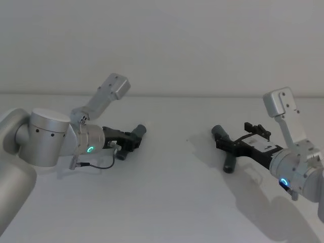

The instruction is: Use both hands to pick up one end of the pipe from the table, align the ends, and insert them.

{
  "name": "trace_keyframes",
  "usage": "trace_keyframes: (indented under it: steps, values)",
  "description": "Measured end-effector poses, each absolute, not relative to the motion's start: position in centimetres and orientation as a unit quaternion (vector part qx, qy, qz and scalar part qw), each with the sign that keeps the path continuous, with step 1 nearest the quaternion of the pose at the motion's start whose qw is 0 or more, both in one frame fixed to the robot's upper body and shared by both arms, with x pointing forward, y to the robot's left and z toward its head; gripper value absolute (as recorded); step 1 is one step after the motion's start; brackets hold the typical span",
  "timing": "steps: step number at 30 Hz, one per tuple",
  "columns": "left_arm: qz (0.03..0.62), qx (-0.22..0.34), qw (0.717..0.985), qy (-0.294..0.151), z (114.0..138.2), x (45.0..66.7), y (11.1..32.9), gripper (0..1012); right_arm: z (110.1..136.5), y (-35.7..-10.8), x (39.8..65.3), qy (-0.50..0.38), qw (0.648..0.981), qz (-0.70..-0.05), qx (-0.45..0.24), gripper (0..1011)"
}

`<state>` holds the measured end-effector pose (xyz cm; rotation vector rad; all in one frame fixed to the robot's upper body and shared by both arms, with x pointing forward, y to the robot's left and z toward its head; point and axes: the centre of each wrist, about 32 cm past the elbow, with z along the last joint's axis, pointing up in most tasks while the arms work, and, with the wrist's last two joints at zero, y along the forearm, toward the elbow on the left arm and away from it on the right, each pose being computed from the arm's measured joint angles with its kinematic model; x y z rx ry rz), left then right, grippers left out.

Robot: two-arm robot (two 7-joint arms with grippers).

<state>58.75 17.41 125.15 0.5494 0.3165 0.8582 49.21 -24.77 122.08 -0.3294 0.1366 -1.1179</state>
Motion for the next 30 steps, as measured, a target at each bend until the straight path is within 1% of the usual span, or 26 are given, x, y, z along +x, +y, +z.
trace_keyframes:
  steps: [9, 30]
  values:
    - [0.409, 0.262, 0.861, 0.151, 125.2, 58.8, 17.4, 343, 121.9, -24.9, 50.2, 0.085, 0.837, -0.516, -0.162, 1001]
    - [0.409, 0.262, 0.861, 0.151, 125.2, 58.8, 17.4, 343, 120.3, -25.0, 51.9, 0.120, 0.838, -0.502, -0.174, 1001]
